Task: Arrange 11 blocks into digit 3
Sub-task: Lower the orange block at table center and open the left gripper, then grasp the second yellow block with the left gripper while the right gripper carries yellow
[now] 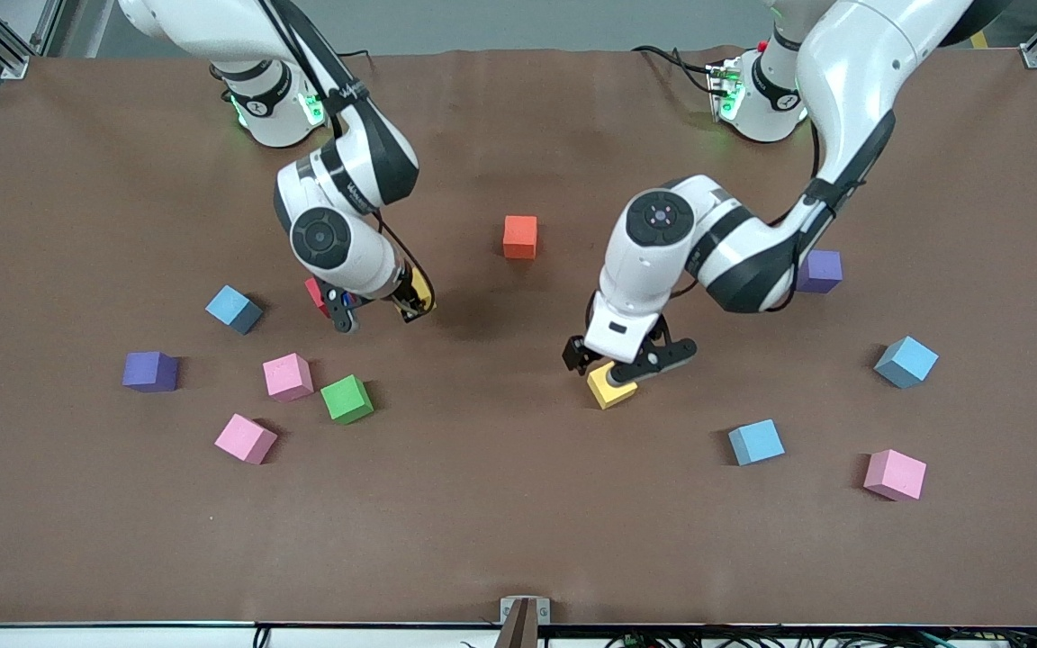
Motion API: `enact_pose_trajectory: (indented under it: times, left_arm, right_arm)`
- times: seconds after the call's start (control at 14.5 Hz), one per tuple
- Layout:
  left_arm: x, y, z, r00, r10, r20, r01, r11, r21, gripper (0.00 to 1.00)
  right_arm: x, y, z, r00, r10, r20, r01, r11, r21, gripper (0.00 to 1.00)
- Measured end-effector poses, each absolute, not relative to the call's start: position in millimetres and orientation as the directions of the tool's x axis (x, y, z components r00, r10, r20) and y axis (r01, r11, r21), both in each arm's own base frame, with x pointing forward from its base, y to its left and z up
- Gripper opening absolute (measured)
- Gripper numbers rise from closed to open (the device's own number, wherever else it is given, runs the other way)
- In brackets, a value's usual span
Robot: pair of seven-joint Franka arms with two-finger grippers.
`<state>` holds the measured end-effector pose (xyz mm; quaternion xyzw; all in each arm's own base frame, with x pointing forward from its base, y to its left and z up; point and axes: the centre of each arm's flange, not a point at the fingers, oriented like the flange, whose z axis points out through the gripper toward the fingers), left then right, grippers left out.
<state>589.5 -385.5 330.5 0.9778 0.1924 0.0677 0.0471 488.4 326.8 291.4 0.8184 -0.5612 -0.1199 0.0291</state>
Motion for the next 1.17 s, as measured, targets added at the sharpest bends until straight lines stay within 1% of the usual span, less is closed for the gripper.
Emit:
enact_pose_trajectory:
  times: [0.14,0.28,0.48,0.76,0.97,1.17]
  left_arm:
    - [608.3,-376.5,320.0,0.923,0.37,0.105,0.359,-0.927,0.111,1.0]
    - [621.2,-369.4,303.1,0.93,0.358,0.087,0.349,-0.931,0.105,1.0]
    - [630.3,-359.3,273.6,0.921,0.387,0.042,0.382,-0.919,0.091,1.0]
    - [630.9,-352.7,246.7,0.914,0.405,-0.003,0.404,-0.912,0.071,1.0]
    - [627.3,-356.2,236.9,0.909,0.416,-0.029,0.417,-0.906,0.067,1.0]
    - [623.8,-359.5,230.8,0.902,0.429,-0.053,0.432,-0.9,0.063,1.0]
  right_arm:
    - [471.0,329.5,294.3,0.274,-0.951,-0.144,-0.933,-0.299,0.202,0.56]
    - [454.4,331.8,292.7,0.2,-0.967,-0.156,-0.951,-0.23,0.204,0.56]
    - [428.3,343.4,283.1,0.107,-0.979,-0.175,-0.972,-0.14,0.189,0.56]
    - [404.5,369.7,278.3,0.008,-0.984,-0.177,-0.985,-0.038,0.167,0.56]
    - [387.1,383.9,269.6,-0.026,-0.986,-0.163,-0.985,-0.003,0.173,0.56]
    - [377.6,393.3,252.9,-0.027,-0.988,-0.154,-0.985,0.0,0.173,0.56]
